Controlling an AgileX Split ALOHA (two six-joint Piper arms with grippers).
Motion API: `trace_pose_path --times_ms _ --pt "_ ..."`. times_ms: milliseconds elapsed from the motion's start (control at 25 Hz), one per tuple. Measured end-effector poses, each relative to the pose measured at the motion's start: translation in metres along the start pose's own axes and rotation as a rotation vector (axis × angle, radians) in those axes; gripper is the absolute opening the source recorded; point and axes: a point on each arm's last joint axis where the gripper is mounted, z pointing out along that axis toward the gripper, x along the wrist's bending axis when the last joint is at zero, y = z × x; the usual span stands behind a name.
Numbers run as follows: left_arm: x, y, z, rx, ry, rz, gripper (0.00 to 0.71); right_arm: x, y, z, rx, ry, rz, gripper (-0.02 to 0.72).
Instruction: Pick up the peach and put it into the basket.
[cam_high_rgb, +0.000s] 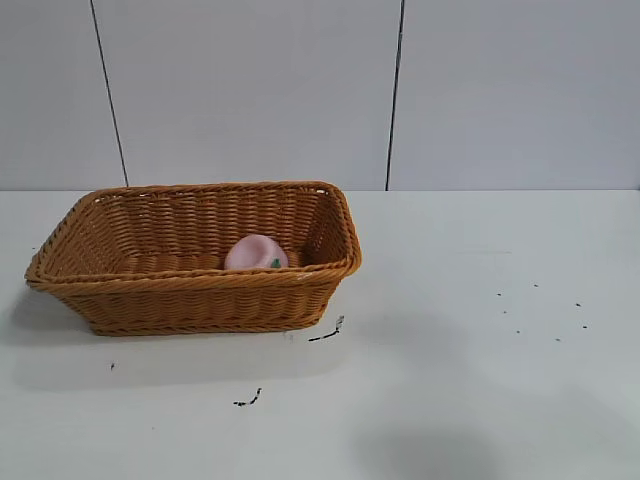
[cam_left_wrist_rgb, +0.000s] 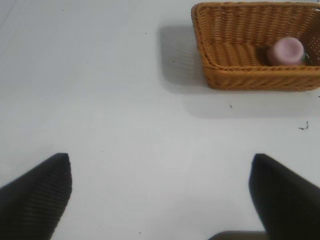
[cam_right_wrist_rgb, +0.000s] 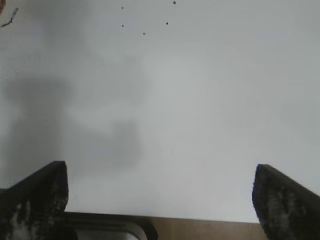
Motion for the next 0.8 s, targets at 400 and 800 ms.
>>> trace_pose_path --times_ms 400,800 --pt "0.0 0.0 0.0 0.0 0.0 0.0 0.693 0.003 -0.046 -0.029 -0.324 -0.008 -0.004 0.696" --pt "0.0 0.0 0.0 0.0 0.0 0.0 0.693 0.003 -0.055 -0.038 -0.408 0.003 -0.015 0.696"
